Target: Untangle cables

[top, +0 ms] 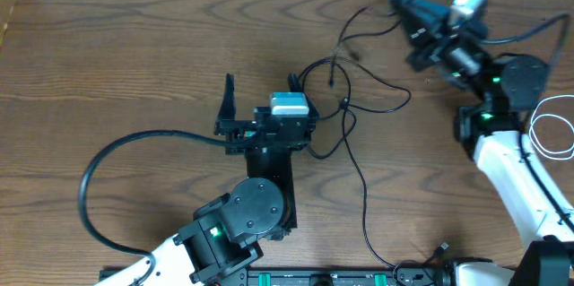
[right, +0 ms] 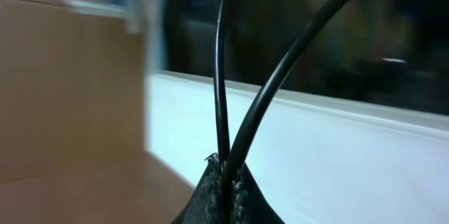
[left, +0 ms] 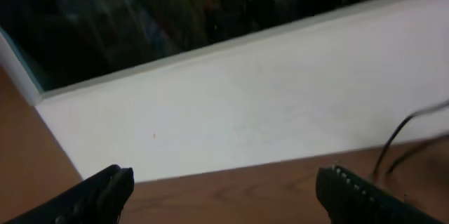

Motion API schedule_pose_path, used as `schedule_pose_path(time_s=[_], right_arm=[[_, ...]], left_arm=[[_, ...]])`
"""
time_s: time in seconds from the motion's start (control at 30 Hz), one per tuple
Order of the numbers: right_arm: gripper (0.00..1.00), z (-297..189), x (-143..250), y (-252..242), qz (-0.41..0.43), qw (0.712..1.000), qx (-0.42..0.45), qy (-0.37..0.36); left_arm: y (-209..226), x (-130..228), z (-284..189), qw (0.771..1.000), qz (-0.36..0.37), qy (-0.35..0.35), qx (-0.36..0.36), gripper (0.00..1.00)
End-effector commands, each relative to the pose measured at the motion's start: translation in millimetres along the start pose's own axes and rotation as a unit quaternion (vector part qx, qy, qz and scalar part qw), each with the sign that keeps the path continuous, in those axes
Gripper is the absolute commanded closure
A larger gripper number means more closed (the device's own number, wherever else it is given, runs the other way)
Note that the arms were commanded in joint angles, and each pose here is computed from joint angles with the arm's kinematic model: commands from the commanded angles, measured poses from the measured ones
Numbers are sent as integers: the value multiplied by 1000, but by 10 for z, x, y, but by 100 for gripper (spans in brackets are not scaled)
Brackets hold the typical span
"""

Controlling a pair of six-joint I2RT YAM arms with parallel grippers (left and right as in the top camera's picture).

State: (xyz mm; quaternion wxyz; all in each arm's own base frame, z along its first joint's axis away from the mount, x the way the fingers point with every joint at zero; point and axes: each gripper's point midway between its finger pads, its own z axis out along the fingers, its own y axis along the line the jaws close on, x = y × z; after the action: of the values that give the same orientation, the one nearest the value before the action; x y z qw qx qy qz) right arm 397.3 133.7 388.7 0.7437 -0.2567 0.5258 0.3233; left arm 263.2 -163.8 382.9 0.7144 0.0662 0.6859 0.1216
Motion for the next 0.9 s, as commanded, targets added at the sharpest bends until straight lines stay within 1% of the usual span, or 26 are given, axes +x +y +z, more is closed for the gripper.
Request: schedule_pose_path(time_s=[0.0, 0.1, 0.23, 0.33, 0.4, 0.5, 0.7, 0.87], right_arm=[[99, -225, -5, -512, -20, 996, 90, 7], [99, -454, 98, -873, -32, 987, 155, 36], [99, -844, 266, -1342, -31, 964, 253, 81], [99, -1161, 366, -1635, -20, 942, 318, 104], [99, -1347, 439, -1784, -10, 931, 346, 116], [99, -1560, 617, -1951, 19, 919, 372, 131], [99, -1878, 1117, -2201, 80, 896, 407, 161], [99, -2222, 1471, -2406, 151, 859, 461, 159]], left_arm=[[-14, 23, -8, 1000, 18, 7, 5, 12], [-35, 83, -9, 999, 38, 15, 8, 12], [-82, 192, -8, 998, 58, 29, 13, 12], [-144, 319, -4, 997, 54, 46, 18, 12], [-202, 411, 0, 997, 51, 58, 23, 12], [-367, 523, 3, 995, 48, 70, 52, 12], [-779, 633, -25, 987, 24, 81, 139, 12], [-1084, 703, -93, 973, 25, 88, 211, 11]])
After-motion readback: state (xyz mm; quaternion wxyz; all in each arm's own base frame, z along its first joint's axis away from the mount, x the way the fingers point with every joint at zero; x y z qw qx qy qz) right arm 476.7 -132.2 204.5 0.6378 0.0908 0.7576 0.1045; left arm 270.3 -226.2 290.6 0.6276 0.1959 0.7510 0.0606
